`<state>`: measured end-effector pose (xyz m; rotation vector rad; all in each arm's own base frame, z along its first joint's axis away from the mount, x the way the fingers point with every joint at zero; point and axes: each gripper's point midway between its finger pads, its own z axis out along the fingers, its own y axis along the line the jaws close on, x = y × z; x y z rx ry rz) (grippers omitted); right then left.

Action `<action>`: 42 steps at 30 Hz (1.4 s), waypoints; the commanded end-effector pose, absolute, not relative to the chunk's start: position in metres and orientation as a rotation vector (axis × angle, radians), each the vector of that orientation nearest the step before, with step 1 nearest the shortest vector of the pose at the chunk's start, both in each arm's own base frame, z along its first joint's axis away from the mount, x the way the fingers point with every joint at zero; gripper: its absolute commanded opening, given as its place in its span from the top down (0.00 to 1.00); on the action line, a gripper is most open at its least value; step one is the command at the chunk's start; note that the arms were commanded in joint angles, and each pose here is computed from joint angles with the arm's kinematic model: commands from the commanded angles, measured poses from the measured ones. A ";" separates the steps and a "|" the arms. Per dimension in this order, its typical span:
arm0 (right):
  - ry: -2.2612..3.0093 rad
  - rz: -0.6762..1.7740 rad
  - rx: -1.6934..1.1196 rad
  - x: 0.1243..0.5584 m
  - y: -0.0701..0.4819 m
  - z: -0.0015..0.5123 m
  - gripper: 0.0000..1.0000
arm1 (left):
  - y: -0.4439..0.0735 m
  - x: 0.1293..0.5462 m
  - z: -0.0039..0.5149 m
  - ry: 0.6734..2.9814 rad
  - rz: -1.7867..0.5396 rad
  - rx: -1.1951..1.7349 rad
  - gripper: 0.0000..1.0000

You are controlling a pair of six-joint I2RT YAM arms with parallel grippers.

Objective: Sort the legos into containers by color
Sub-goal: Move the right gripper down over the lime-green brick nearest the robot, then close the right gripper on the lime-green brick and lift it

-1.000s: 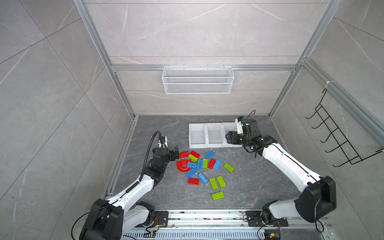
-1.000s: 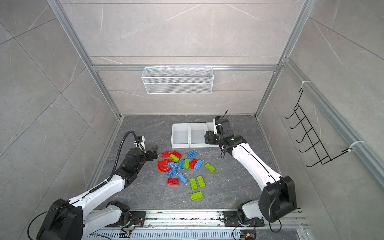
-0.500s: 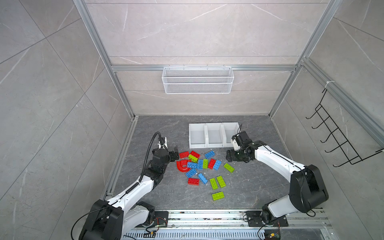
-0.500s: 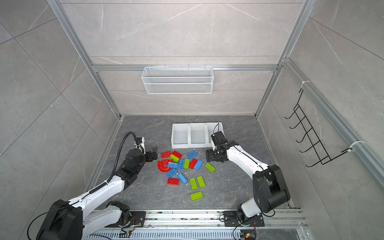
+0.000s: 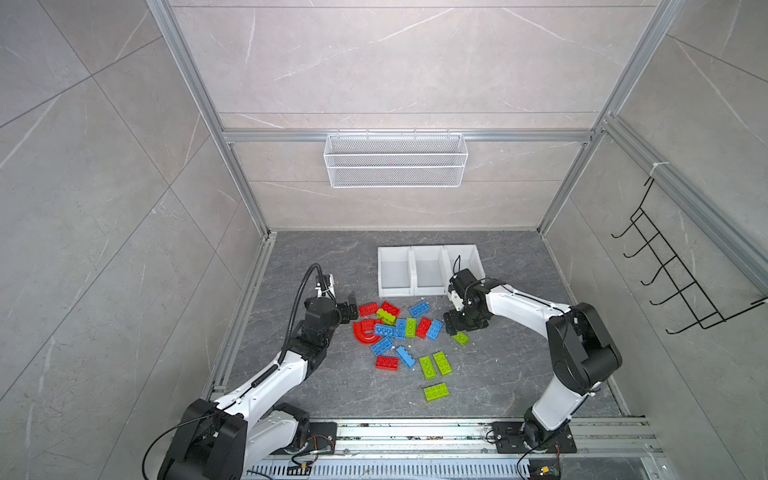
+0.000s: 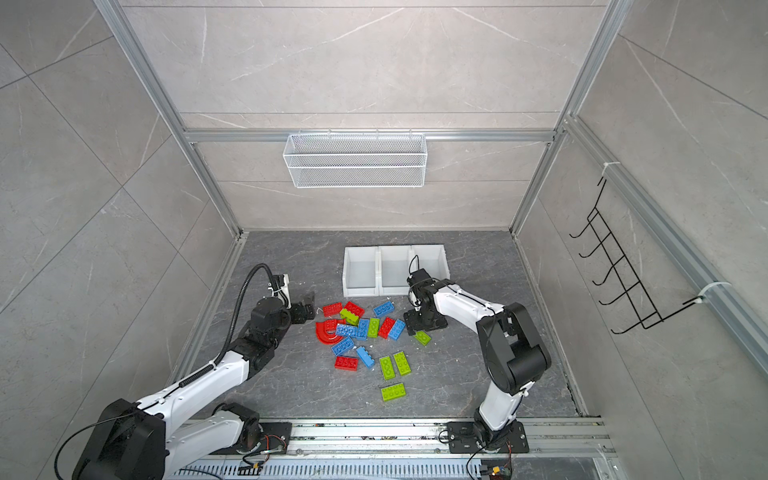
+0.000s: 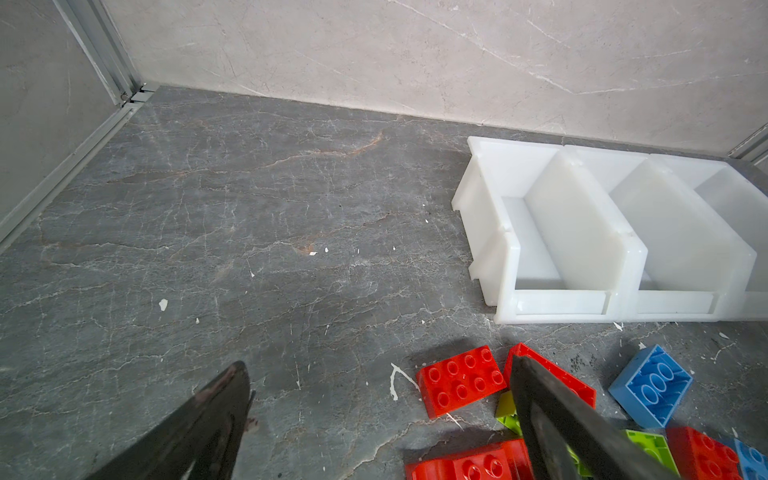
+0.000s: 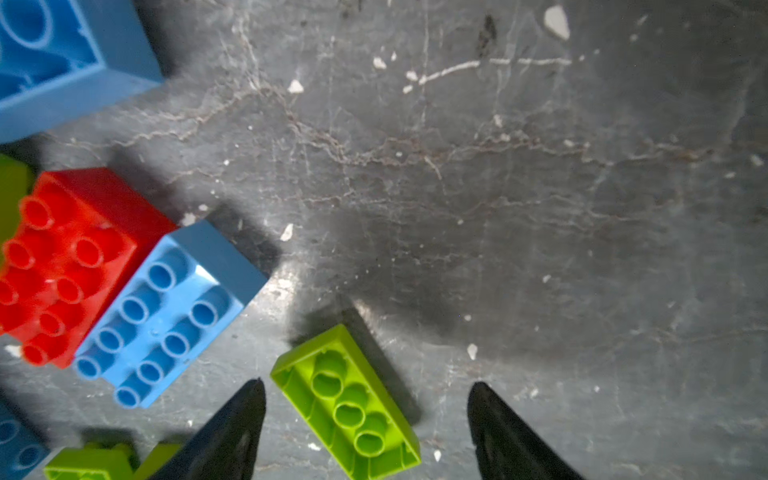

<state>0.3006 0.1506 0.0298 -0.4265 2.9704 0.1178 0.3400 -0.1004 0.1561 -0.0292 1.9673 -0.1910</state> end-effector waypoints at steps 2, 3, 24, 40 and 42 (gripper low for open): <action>3.014 0.119 -0.489 0.296 0.152 0.025 0.21 | -0.101 0.345 0.170 1.913 -0.217 -0.053 0.00; 3.019 0.138 -0.497 0.296 0.155 0.024 0.21 | -0.102 0.345 0.170 1.914 -0.221 -0.049 0.00; 3.102 0.321 -0.382 0.260 0.163 0.026 0.23 | -0.101 0.347 0.166 1.930 -0.200 -0.038 0.00; 3.028 0.129 -0.340 0.276 0.146 0.013 0.62 | -0.102 0.347 0.166 1.929 -0.213 -0.045 0.00; 3.013 0.145 -0.335 0.277 0.147 0.014 0.65 | -0.104 0.347 0.164 1.934 -0.221 -0.039 0.00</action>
